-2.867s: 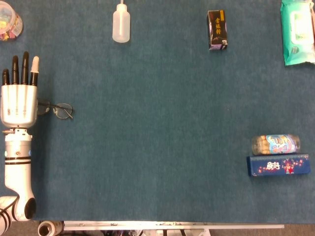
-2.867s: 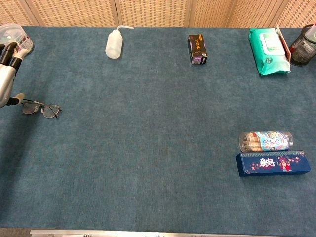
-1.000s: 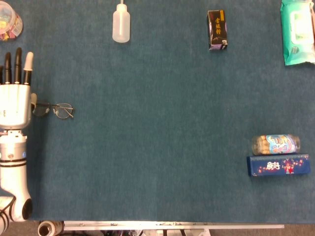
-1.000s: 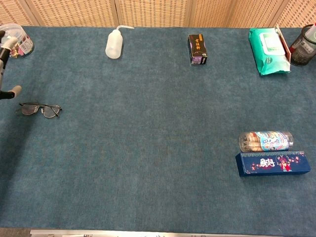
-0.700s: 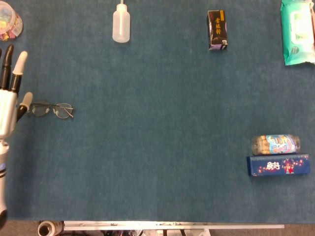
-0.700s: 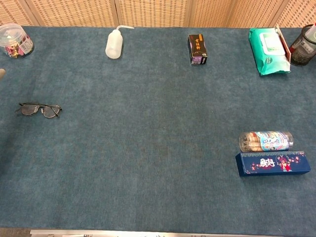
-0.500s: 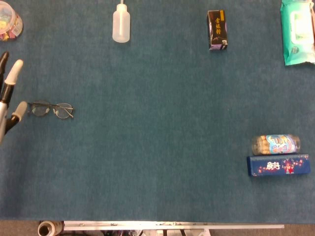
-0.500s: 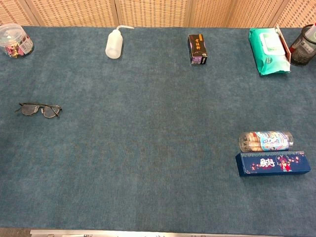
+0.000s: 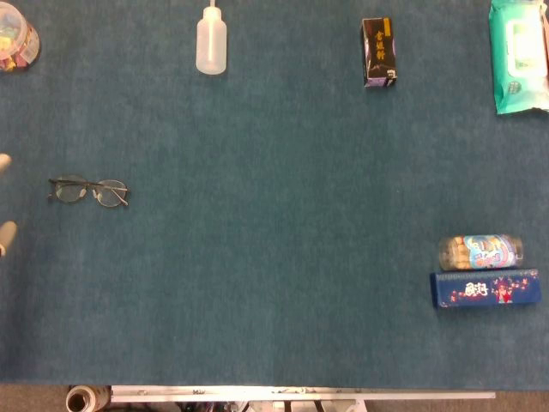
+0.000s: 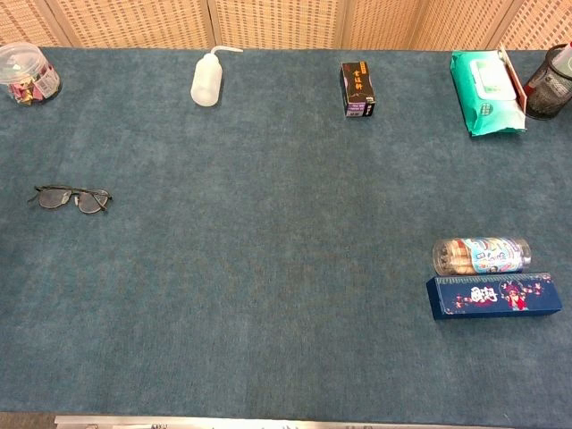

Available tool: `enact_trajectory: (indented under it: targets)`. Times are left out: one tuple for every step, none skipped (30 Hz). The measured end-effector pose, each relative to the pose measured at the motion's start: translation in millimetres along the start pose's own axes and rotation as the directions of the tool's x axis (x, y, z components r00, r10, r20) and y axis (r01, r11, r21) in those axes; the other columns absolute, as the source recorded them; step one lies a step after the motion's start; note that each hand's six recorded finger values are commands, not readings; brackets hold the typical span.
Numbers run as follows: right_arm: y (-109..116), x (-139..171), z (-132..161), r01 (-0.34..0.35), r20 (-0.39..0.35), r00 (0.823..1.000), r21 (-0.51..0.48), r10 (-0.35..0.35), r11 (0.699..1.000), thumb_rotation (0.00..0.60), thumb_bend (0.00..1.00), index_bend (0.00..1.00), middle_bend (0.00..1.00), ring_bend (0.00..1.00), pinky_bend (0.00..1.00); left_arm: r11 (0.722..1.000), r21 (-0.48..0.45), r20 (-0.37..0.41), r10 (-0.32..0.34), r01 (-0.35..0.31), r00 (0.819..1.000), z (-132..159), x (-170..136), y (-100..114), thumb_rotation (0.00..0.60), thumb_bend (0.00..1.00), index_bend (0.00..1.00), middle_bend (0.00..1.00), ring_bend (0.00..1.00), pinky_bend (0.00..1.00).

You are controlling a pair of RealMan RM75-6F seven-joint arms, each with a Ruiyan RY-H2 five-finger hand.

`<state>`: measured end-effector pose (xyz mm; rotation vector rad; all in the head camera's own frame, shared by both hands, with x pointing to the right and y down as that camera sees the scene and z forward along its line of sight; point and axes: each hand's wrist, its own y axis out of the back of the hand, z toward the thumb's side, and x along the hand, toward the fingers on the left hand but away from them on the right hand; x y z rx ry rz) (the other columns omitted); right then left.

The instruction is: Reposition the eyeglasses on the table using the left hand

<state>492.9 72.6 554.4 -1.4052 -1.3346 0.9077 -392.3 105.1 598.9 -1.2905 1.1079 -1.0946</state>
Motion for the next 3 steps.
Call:
enact_trajectory:
  targets:
    - [-0.4, -0.5, -0.6, -0.001, 0.002, 1.0, 0.0, 0.001, 1.0, 0.6, 0.31, 0.6, 0.57, 0.51, 0.52, 1.0, 0.0, -0.005, 0.008, -0.008, 1.0, -1.4, 0.3, 0.5, 0.6, 0.18, 0.2, 0.16, 0.13, 0.22]
    - [-1.1, -1.1, -1.2, -0.003, 0.004, 1.0, 0.001, 0.003, 1.0, 0.6, 0.31, 0.6, 0.57, 0.51, 0.52, 1.0, 0.003, -0.008, 0.01, -0.01, 1.0, -2.1, 0.3, 0.4, 0.6, 0.18, 0.2, 0.16, 0.13, 0.22]
    - [-2.5, -1.9, -2.2, -0.009, 0.008, 1.0, 0.002, 0.009, 1.0, 0.6, 0.31, 0.6, 0.57, 0.51, 0.52, 1.0, 0.007, -0.011, 0.01, -0.01, 1.0, -2.7, 0.4, 0.0, 0.6, 0.18, 0.2, 0.16, 0.13, 0.22]
